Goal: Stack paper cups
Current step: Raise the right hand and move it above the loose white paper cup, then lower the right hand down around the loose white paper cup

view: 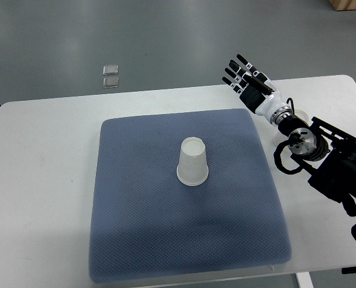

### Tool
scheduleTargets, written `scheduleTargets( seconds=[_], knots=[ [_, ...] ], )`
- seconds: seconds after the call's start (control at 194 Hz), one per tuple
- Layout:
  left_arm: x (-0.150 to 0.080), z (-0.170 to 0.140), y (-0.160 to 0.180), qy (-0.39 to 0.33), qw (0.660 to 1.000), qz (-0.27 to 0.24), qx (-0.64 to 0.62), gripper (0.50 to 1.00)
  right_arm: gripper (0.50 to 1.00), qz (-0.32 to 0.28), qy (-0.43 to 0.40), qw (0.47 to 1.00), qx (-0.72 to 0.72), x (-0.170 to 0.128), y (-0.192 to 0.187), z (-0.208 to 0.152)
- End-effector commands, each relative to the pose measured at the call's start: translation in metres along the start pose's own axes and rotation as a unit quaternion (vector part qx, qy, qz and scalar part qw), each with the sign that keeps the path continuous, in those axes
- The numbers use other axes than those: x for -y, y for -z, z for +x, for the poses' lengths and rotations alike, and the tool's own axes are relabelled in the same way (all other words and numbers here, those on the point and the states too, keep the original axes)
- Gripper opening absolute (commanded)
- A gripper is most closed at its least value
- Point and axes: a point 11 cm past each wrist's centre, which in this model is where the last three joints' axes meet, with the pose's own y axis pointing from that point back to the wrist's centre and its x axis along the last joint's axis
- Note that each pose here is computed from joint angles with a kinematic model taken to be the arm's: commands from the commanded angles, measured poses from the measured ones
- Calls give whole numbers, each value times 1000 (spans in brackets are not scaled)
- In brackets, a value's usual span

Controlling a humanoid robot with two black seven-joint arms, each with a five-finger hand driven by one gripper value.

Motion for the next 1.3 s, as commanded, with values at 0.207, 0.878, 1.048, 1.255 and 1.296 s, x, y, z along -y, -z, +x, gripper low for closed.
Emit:
scheduleTargets(
  seconds=[0.207, 0.878, 1.048, 1.255, 1.296],
  knots=[
    [0, 0, 0, 1, 1000, -1, 0, 1000, 928, -4, 4, 1000, -9, 0, 0, -1],
    [-2, -27, -2, 40, 999, -6, 8, 1000, 928, -334, 158, 596, -713, -15, 121, -60],
    [-3, -35, -2, 50, 999, -6, 12, 1000, 928, -435, 130, 428, -781, -42, 164, -86],
    [-4, -41, -3, 60, 998, -8, 15, 1000, 928, -410, 104, 349, -836, -48, 210, -156],
    [-4, -42, -3, 61, 998, -9, 15, 1000, 928, -396, 100, 348, -844, -48, 219, -169]
  ],
)
